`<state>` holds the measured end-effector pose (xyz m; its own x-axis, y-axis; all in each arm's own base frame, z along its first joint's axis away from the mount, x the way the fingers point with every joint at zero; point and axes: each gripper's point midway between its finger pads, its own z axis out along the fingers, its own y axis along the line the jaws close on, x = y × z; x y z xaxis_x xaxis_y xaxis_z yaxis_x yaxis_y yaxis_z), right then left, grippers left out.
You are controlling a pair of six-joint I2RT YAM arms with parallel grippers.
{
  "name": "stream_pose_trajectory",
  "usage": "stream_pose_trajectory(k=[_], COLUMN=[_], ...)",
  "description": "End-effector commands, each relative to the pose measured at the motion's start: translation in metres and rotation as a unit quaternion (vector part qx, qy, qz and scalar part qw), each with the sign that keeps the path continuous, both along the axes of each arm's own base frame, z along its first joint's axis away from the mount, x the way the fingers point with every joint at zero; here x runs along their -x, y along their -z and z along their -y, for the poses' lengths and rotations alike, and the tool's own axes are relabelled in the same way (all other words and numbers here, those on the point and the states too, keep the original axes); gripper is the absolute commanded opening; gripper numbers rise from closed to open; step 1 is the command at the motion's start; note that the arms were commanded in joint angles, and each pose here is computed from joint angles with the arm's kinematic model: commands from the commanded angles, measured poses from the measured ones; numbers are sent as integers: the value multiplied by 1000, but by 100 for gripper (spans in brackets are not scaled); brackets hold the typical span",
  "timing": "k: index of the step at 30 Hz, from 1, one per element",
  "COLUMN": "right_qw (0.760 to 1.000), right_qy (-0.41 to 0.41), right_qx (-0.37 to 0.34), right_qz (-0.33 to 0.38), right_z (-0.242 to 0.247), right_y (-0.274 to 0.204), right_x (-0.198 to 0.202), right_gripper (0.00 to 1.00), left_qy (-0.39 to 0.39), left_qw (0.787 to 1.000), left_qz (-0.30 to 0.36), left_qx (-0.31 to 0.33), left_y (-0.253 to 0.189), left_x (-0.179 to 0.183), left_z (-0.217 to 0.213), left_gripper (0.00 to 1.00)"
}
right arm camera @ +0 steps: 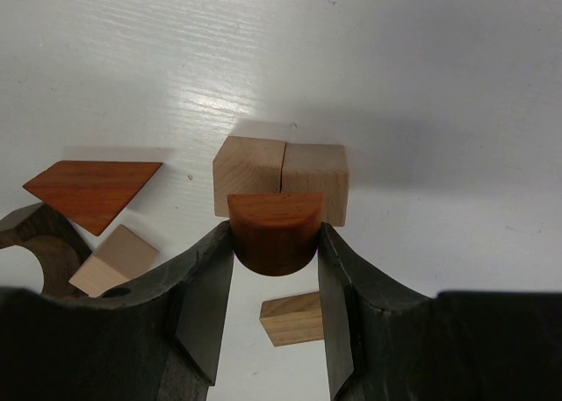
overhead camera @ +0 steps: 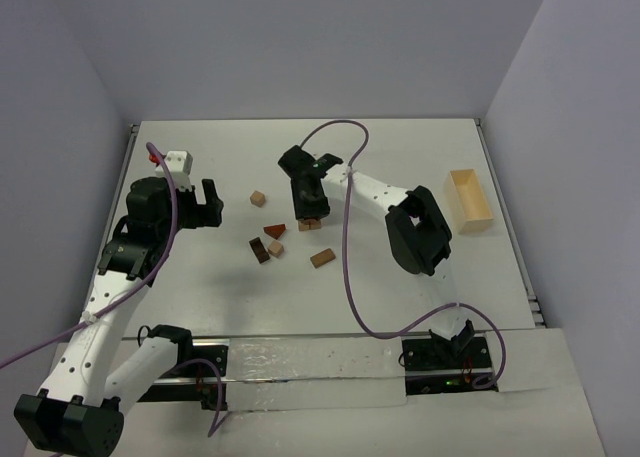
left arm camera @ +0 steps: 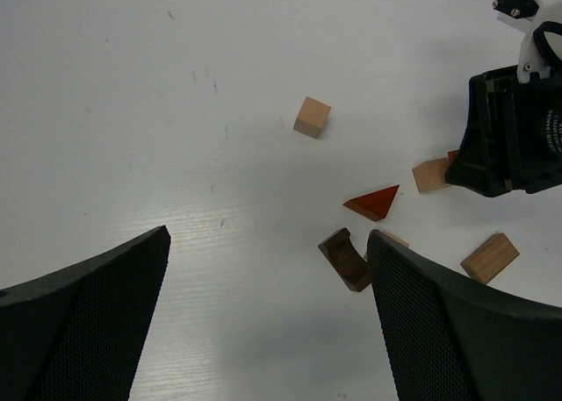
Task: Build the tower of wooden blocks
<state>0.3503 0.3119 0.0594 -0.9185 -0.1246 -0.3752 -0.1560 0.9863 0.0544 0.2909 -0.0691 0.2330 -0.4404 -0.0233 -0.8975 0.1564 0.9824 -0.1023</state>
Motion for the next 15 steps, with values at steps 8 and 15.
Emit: stream_pose_trajectory(k=[8,15], right_qw=[1000,1000], right_qy=[4,2], right_qx=[6,9], right_qz=[14,11], right_z=[-5,-4], right_y=[-1,2], right_x=[-8,-7], right_gripper=[21,25], left_qy=[-4,-6], left_qw=[1000,1000], left_qz=[26,27], left_qx=[13,13], left_y=[-13,-13], left_x=[-3,-3], left_z=[-1,-3], left_gripper=[99,99])
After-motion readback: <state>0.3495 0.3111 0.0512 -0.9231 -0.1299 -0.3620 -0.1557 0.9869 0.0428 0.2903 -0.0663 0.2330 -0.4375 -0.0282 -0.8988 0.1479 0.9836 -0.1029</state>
